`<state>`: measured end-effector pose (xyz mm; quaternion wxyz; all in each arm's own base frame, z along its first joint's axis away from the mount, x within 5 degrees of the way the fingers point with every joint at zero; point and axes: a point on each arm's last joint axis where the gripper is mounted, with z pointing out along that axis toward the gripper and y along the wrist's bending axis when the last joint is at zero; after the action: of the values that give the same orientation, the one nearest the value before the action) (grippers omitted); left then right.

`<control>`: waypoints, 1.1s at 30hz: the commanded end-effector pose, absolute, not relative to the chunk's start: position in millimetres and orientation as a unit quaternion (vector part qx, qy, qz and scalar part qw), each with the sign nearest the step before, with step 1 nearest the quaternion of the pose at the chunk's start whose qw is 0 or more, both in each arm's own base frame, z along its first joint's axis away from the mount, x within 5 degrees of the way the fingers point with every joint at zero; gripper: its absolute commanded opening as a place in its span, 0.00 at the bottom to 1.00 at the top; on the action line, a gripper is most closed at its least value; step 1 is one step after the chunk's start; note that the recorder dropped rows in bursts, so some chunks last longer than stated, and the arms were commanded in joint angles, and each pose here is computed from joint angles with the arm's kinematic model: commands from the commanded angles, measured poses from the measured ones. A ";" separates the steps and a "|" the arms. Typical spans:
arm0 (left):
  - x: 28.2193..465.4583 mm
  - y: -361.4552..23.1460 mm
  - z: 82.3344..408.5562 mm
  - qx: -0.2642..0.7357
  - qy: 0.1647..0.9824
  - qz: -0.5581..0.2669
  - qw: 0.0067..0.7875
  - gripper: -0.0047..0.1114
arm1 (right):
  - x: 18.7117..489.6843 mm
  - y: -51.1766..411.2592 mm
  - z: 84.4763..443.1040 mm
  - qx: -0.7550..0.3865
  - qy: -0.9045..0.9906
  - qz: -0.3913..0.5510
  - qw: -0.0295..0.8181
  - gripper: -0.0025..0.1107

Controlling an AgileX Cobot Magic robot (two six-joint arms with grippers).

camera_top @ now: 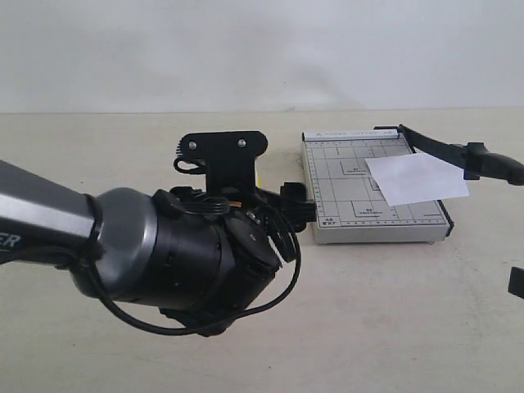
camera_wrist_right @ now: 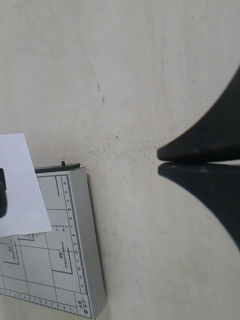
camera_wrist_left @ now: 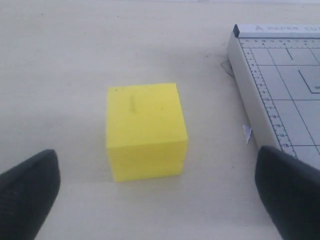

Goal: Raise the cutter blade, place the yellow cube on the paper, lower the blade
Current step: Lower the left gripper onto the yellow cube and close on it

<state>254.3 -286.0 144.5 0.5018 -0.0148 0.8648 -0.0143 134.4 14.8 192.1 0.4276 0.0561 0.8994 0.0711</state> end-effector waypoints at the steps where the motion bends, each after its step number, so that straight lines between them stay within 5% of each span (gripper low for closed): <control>1: 262.8 -279.2 146.6 -0.016 0.840 0.013 0.543 0.98 | 135.4 14.5 193.5 0.058 0.897 0.072 0.432 0.02; 11: 329.2 -287.2 117.9 0.004 0.846 -0.036 0.531 0.98 | 135.4 15.0 193.5 0.075 0.896 0.083 0.430 0.02; 20: 360.3 -304.7 77.8 0.059 0.849 0.008 0.525 0.98 | 135.4 15.0 193.5 0.075 0.896 0.083 0.430 0.02; 33: 364.7 -296.3 91.0 0.036 0.826 0.066 0.559 0.98 | 135.4 15.1 193.5 0.077 0.896 0.084 0.430 0.02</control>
<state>364.9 -301.1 88.5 0.5527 0.0672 0.8290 0.0519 134.3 15.4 192.1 0.4251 0.0756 0.8981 0.0839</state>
